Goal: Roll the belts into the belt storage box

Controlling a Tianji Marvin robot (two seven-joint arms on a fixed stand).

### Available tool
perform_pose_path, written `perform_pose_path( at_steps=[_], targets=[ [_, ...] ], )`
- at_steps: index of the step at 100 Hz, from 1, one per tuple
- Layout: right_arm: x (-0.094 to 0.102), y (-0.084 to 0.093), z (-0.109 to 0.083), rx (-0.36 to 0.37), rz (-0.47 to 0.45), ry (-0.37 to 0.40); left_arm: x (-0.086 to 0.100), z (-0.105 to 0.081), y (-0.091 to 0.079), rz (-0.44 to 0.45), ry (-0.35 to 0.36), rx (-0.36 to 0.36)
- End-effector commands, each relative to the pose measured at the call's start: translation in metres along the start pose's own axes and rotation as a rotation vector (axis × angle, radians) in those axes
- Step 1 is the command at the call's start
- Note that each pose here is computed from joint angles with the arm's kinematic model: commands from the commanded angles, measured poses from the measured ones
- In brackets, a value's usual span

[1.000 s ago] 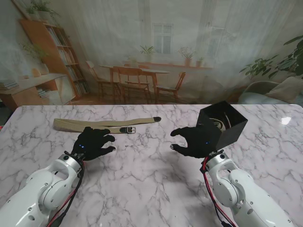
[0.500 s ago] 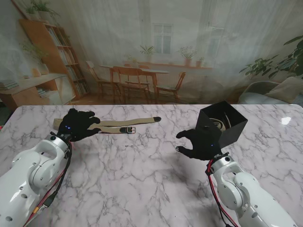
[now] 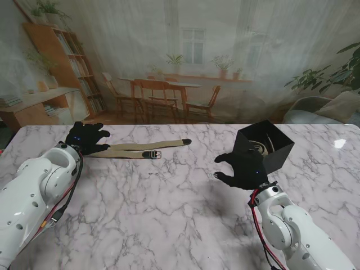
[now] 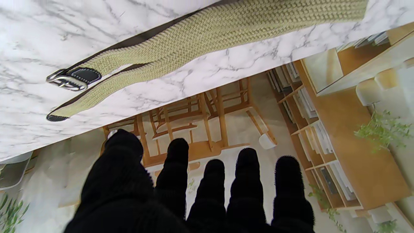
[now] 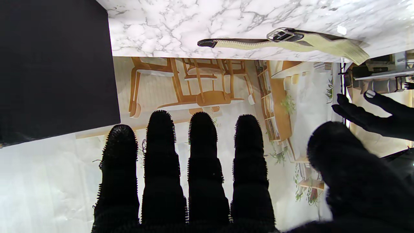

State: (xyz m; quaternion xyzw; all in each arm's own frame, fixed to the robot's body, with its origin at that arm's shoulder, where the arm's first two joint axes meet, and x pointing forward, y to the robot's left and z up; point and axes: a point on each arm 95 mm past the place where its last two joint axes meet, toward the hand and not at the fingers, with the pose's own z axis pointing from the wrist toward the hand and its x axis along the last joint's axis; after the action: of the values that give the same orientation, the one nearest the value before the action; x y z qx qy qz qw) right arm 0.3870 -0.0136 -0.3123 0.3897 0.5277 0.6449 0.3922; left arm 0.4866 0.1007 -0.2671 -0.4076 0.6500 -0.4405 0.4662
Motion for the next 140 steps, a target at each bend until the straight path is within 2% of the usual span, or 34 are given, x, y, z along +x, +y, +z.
perform_pose_path(
  at_steps=[1,29,60,85,99,140],
  targets=[
    [0.000,-0.003,-0.003,0.006,-0.001,-0.007,-0.004,0.004,0.006,-0.017,-0.013,-0.039],
    [-0.002,-0.002,-0.003,0.002,-0.002,-0.011,-0.015,0.021,0.019,0.003,-0.049,-0.164],
    [-0.004,-0.001,-0.004,-0.003,-0.005,-0.014,-0.036,0.027,0.047,-0.021,-0.136,-0.230],
    [-0.003,-0.002,-0.003,0.002,-0.010,-0.009,-0.047,0.026,0.065,-0.050,-0.191,-0.250],
    [-0.002,-0.002,-0.003,0.004,-0.010,-0.008,-0.051,0.030,0.074,-0.067,-0.215,-0.231],
    [0.000,-0.005,0.000,0.021,-0.012,-0.003,-0.061,0.039,0.090,-0.080,-0.278,-0.246]
  ],
)
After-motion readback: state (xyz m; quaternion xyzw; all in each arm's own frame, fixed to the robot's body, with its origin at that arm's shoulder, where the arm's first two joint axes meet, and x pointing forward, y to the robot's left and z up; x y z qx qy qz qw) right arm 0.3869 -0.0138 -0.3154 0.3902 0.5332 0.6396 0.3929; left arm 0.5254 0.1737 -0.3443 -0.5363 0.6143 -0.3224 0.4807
